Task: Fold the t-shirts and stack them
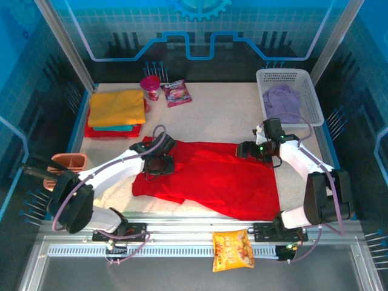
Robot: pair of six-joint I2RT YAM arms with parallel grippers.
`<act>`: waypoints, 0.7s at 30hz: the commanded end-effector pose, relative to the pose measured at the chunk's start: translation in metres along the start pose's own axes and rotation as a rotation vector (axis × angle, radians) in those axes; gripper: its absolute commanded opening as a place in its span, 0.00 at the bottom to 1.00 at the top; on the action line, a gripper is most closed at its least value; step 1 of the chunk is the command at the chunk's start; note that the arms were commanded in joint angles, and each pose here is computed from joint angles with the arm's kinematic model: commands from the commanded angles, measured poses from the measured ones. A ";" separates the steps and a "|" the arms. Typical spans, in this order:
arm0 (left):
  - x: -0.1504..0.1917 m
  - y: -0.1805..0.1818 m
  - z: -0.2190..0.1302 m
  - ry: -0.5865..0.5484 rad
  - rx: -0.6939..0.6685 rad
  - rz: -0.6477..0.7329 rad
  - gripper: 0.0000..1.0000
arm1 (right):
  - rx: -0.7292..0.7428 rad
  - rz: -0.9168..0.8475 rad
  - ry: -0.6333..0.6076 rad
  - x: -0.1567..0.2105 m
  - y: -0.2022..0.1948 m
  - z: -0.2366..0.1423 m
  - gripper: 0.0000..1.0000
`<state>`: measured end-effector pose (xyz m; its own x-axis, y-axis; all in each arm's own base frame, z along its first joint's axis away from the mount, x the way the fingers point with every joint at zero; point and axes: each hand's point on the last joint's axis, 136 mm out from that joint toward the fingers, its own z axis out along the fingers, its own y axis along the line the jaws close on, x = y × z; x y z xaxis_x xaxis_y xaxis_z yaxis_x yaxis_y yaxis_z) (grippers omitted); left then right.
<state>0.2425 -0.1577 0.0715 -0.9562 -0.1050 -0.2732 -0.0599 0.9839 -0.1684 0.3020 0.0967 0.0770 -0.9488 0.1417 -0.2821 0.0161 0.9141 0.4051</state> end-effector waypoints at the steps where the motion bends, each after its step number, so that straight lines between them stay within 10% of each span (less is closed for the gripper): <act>1: 0.021 0.015 0.003 0.014 -0.068 -0.057 0.35 | -0.018 -0.002 0.002 -0.001 0.007 0.001 0.87; 4: 0.025 0.020 0.000 0.021 -0.095 -0.043 0.65 | -0.022 -0.005 0.004 -0.001 0.009 0.001 0.87; 7: 0.002 0.018 -0.016 -0.040 -0.111 -0.014 0.72 | -0.008 -0.013 0.010 0.002 0.009 0.002 0.87; 21: -0.058 0.040 0.009 0.099 -0.176 -0.041 0.46 | -0.042 -0.306 0.049 0.012 0.082 0.003 0.86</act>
<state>0.3165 -0.1236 0.0828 -0.9465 -0.1819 -0.2666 -0.1671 0.9829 -0.0773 0.2952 0.1583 0.0991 -0.9347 -0.0783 -0.3466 -0.2127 0.9047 0.3691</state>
